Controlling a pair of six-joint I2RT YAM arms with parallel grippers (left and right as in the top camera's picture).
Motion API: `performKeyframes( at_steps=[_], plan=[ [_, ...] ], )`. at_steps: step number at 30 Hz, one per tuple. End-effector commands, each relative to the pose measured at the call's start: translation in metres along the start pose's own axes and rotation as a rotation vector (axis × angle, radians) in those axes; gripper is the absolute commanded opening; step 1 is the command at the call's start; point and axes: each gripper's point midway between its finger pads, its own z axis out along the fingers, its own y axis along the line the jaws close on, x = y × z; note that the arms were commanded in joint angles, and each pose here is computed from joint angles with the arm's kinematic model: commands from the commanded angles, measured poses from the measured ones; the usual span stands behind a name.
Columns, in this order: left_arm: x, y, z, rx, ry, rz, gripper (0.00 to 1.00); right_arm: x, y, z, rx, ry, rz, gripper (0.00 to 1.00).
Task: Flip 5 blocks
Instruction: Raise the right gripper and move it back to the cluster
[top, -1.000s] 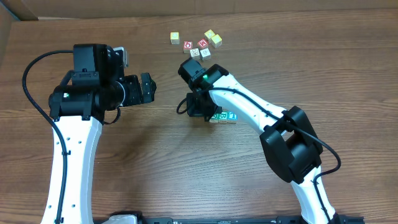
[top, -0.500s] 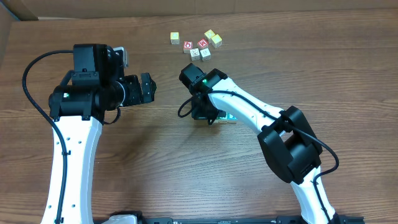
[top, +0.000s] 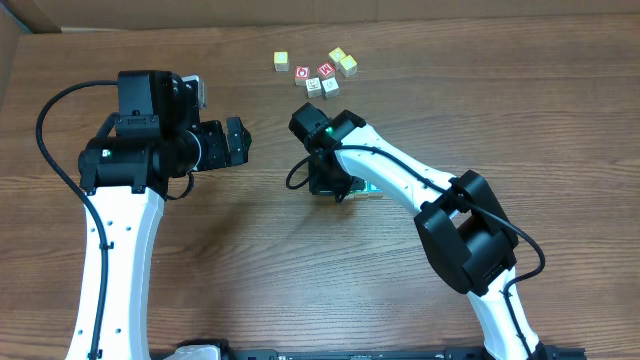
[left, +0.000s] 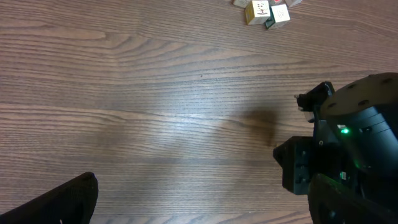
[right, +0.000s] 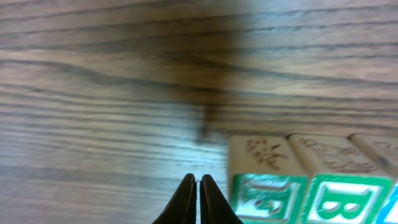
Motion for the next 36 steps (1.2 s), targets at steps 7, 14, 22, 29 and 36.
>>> performKeyframes(
  at_steps=[7,14,22,29,36],
  plan=[
    [-0.005,-0.002,-0.004,0.004,-0.016,0.011,1.0,-0.04,0.019,-0.067,-0.161,-0.109,-0.019,0.09],
    [-0.005,-0.002,-0.004,0.004,-0.016,0.011,1.0,-0.091,-0.042,-0.085,-0.163,-0.171,0.091,0.61],
    [-0.005,-0.002,-0.004,0.004,-0.016,0.011,1.0,-0.116,-0.076,-0.089,-0.15,-0.223,0.009,0.85],
    [-0.005,-0.002,-0.004,0.004,-0.016,0.011,1.0,-0.139,-0.065,-0.097,-0.175,-0.331,-0.107,0.82],
    [-0.005,-0.002,-0.004,0.004,-0.016,0.011,1.0,-0.171,-0.052,-0.1,-0.21,-0.465,-0.156,0.78]
  ],
)
